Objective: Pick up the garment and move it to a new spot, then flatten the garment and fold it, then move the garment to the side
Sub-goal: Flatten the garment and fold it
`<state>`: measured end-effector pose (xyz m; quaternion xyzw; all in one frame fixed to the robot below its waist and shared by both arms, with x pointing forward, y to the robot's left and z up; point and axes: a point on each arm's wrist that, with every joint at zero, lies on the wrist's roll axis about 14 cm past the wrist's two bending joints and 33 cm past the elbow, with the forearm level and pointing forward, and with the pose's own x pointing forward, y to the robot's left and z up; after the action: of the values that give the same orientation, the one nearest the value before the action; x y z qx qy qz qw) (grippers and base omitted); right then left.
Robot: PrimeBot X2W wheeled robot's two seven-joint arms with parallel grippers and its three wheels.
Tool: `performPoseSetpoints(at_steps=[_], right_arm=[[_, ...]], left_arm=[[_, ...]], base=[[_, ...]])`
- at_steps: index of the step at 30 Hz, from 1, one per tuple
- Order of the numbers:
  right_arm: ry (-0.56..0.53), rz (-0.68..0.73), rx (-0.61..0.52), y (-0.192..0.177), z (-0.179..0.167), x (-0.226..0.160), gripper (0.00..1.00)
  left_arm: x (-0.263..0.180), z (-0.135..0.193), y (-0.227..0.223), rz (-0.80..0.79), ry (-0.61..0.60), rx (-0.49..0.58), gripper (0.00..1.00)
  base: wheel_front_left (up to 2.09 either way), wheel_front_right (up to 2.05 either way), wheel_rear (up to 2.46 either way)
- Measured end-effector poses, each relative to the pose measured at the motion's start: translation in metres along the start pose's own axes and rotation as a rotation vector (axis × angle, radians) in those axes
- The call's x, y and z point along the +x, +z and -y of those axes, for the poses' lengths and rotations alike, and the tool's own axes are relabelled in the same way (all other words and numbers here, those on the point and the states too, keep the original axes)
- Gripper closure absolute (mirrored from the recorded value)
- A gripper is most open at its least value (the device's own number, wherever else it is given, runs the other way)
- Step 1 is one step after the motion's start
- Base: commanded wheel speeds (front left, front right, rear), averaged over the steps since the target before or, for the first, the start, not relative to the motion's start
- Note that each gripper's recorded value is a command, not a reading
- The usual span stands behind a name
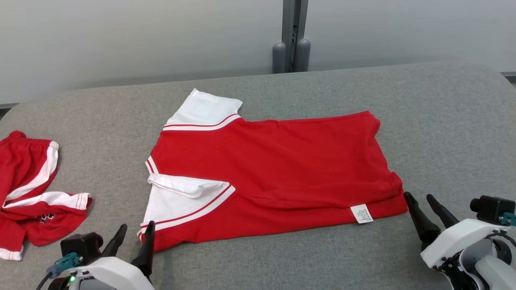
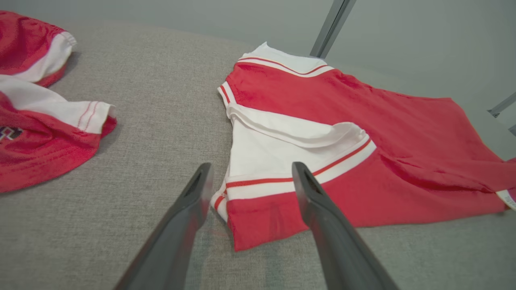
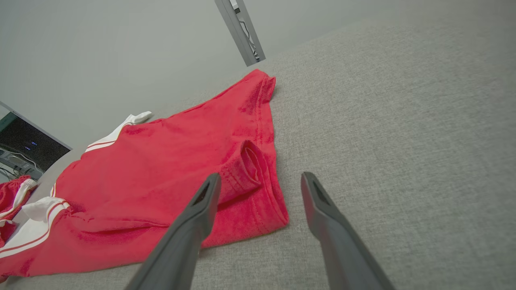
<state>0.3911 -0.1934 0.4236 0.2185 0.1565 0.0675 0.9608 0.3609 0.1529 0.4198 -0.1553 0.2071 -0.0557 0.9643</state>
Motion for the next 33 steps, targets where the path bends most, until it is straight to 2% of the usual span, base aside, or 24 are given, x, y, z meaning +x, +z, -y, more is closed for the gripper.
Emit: performPoseSetpoints(at_steps=[9,17,18,19,20,21,22,23,33], right_arm=[[0.010,-0.156,-0.012,-0.033,-0.008,0.017,0.00],[0.017,-0.196,0.001,-0.043,-0.010,0.019,0.00],[0.019,-0.198,0.002,-0.043,-0.011,0.020,0.00],[0.024,-0.200,0.001,-0.043,-0.012,0.020,0.00],[0.027,-0.199,0.000,-0.043,-0.013,0.021,0.18],[0.031,-0.201,-0.001,-0.043,-0.014,0.021,0.53],[0.034,-0.204,0.000,-0.044,-0.015,0.021,0.71],[0.037,-0.206,-0.001,-0.045,-0.016,0.021,1.00],[0.057,-0.171,0.023,-0.032,-0.021,0.018,1.00]], left_arm=[[0.013,-0.005,-0.032,-0.126,0.007,0.005,0.00],[0.011,-0.010,-0.059,-0.252,0.017,-0.052,0.00],[0.011,-0.009,-0.060,-0.261,0.011,-0.057,0.04],[0.012,-0.008,-0.061,-0.264,0.008,-0.060,0.25],[0.013,-0.008,-0.061,-0.265,0.007,-0.061,0.57],[0.013,-0.007,-0.061,-0.265,0.001,-0.065,0.91],[0.014,-0.006,-0.061,-0.267,-0.001,-0.069,1.00],[0.015,-0.005,-0.060,-0.266,-0.004,-0.072,1.00],[0.013,-0.004,-0.045,-0.214,-0.025,-0.070,1.00]], base=[[0.00,0.00,0.00],[0.00,0.00,0.00],[0.00,0.00,0.00],[0.00,0.00,0.00],[0.00,0.00,0.00],[0.00,0.00,0.00],[0.00,0.00,0.00],[0.00,0.00,0.00],[0.00,0.00,0.00]])
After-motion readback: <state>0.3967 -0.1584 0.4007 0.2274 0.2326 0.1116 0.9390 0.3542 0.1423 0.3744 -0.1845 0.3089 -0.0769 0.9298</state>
